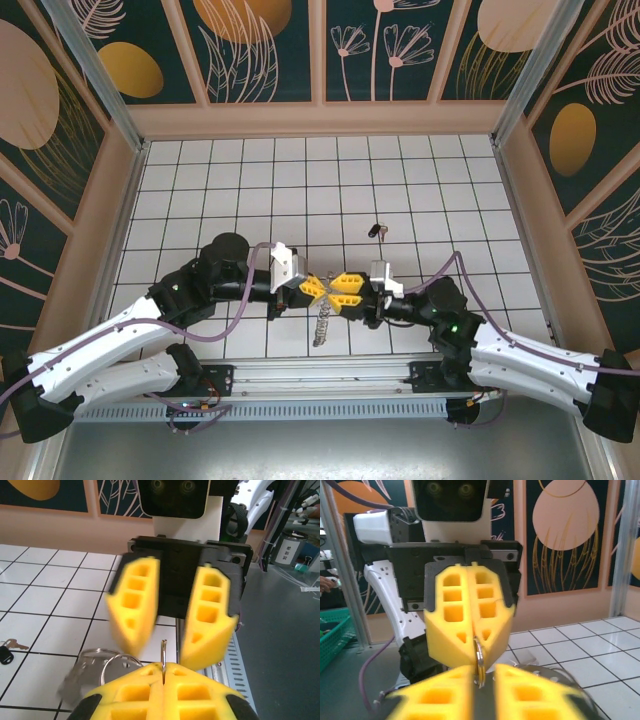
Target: Put the keys on the keyring
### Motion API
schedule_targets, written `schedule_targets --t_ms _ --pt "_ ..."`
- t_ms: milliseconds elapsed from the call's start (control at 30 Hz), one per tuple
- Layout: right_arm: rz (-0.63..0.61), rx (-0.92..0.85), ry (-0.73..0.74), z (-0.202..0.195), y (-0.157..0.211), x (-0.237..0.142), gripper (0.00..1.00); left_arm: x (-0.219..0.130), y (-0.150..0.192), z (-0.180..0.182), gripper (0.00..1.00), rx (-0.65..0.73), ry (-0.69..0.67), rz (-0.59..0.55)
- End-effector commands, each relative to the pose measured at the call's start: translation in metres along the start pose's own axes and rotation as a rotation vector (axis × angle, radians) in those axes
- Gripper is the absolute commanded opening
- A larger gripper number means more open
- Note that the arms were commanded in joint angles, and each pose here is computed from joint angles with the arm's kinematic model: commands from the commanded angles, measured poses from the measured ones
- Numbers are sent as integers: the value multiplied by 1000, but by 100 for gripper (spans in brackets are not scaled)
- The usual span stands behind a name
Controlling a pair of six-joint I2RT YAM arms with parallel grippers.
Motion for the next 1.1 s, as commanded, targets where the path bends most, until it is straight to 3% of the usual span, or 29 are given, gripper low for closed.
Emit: schedule_targets --t_ms 0,133,400,533,800,1067 --pt "2 1 136 -19 -17 -2 56 -6 -9 7 0 41 -68 -17" --pt "47 5 271 -33 -24 -14 66 -9 2 21 0 15 -161 37" --pt "116 29 680 -82 -39 -52 66 -10 20 27 0 -58 -211 70" --pt "232 73 912 -126 -31 -68 66 -10 22 31 0 -75 -234 77" --pt "400 314 1089 -211 6 -105 63 -16 23 34 0 -125 -277 55" --pt "539 464 1110 -271 51 -129 60 -23 40 35 0 -224 -329 43"
Point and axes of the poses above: each hand's point on the last joint's axis, 136 mm out from that joint toward the fingers, its own x axis out along the fingers, its own z axis along the line the jaws close on, y = z × x, the point moved 1 cm from there along -x, back along the fingers, and after that the axes turned 8 degrees about x, right-handed, at the moved point
